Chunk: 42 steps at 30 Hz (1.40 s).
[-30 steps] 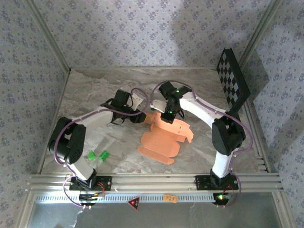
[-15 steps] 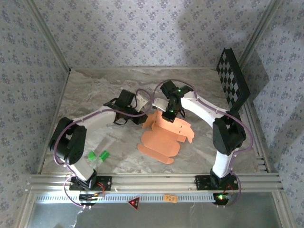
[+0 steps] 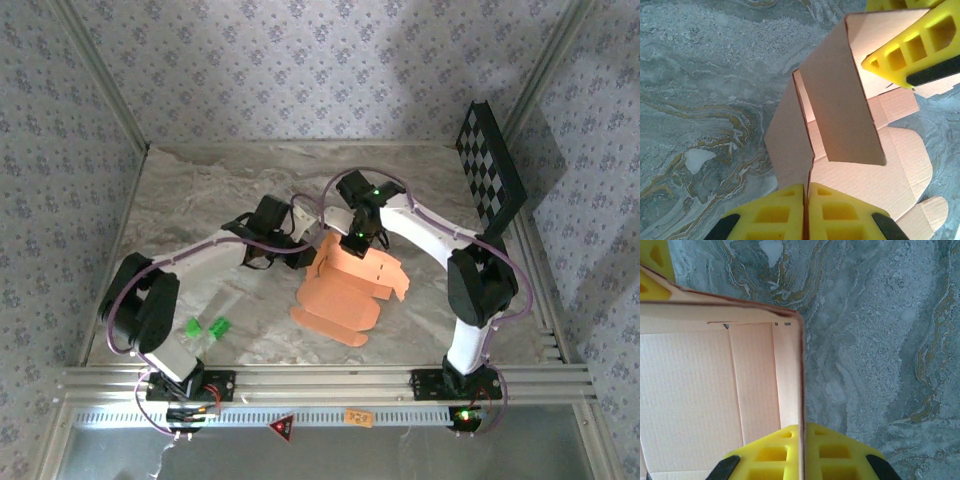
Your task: Fold the paper box
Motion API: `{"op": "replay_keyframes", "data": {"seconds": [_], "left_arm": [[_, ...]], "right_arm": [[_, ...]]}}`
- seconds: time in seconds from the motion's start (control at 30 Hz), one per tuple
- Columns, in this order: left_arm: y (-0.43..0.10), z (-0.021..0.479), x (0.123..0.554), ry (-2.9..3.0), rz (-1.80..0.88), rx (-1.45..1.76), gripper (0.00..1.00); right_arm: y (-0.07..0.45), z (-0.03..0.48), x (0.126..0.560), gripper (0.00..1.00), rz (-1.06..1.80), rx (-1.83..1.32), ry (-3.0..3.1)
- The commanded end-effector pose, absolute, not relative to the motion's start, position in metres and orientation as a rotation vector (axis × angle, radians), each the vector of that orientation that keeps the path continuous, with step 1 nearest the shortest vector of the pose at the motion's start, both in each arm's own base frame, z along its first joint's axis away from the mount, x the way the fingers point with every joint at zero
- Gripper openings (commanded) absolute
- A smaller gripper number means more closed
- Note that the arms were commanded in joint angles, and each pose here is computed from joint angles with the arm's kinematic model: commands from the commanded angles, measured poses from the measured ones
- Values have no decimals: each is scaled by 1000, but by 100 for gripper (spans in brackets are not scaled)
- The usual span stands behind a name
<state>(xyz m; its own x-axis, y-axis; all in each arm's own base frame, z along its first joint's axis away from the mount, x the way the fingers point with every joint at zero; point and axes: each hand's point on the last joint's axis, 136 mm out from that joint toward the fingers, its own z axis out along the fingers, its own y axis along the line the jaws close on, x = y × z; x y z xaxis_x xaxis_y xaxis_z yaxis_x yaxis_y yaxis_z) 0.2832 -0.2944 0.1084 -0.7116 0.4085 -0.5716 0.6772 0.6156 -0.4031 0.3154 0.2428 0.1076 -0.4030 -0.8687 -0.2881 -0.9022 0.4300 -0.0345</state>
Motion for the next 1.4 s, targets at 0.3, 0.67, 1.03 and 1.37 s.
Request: {"op": "replay_keyframes", "data": {"seconds": [0.3,0.67,1.03,1.37], "left_arm": [[-293,92,253,2467,-883,835,11],[-289,74,242,2508,-868,802,14],[-277,58,236,2552,-808,780,15],[-274,54,233,2556,-812,749,15]], "right_arm": [[239,109,307,0,49,-1431,2460],[239,105,294,0,0,-1415,2466],[236,120,291,8,-53,-1354,2434],[240,142,279,24,41,-1343,2395]]}}
